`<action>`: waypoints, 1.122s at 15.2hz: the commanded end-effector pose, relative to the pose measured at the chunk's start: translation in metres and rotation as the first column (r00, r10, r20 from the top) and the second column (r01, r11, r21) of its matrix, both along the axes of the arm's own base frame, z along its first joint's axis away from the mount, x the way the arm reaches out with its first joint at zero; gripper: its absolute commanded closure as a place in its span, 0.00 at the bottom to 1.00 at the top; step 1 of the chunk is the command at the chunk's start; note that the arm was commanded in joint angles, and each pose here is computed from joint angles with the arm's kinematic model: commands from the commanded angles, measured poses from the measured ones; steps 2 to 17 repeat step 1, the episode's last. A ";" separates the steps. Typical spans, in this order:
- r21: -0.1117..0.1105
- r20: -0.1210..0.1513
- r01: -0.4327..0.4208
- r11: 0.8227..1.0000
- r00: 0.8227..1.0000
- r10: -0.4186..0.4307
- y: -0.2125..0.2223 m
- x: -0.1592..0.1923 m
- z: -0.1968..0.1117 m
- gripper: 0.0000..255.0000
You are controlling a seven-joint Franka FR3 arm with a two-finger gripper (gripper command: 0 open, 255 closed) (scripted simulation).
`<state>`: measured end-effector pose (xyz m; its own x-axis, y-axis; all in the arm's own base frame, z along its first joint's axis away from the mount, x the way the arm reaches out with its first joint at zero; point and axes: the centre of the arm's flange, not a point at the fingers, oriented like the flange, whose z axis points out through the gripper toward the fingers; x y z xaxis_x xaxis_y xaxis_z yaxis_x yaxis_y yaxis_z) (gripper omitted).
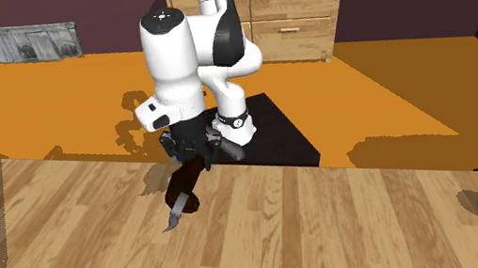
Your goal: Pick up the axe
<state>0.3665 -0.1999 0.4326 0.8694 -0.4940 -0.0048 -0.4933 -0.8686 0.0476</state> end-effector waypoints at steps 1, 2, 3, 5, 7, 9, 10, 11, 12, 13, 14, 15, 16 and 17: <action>-0.003 0.007 0.001 1.000 1.000 -0.001 -0.001 0.001 0.006 1.00; -0.003 0.007 0.001 1.000 1.000 -0.001 -0.001 0.001 0.006 1.00; -0.003 0.007 0.001 1.000 1.000 -0.001 -0.001 0.001 0.006 1.00; -0.003 0.007 0.001 1.000 1.000 -0.001 -0.001 0.001 0.006 1.00; -0.003 0.007 0.001 1.000 1.000 -0.001 -0.001 0.001 0.006 1.00; -0.003 0.007 0.001 1.000 1.000 -0.001 -0.001 0.001 0.006 1.00; -0.003 0.007 0.001 1.000 1.000 -0.001 -0.001 0.001 0.006 1.00; -0.003 0.007 0.001 1.000 1.000 -0.001 -0.001 0.001 0.006 1.00; -0.003 0.007 0.001 1.000 1.000 -0.001 -0.001 0.001 0.006 1.00; -0.003 0.007 0.001 1.000 1.000 -0.001 -0.001 0.001 0.006 1.00; -0.003 0.007 0.001 1.000 1.000 -0.001 -0.001 0.001 0.006 1.00; -0.003 0.007 0.001 1.000 1.000 -0.001 -0.001 0.001 0.006 1.00; -0.003 0.007 0.001 1.000 1.000 -0.001 -0.001 0.001 0.006 1.00; -0.003 0.007 0.001 1.000 1.000 -0.001 -0.001 0.001 0.006 1.00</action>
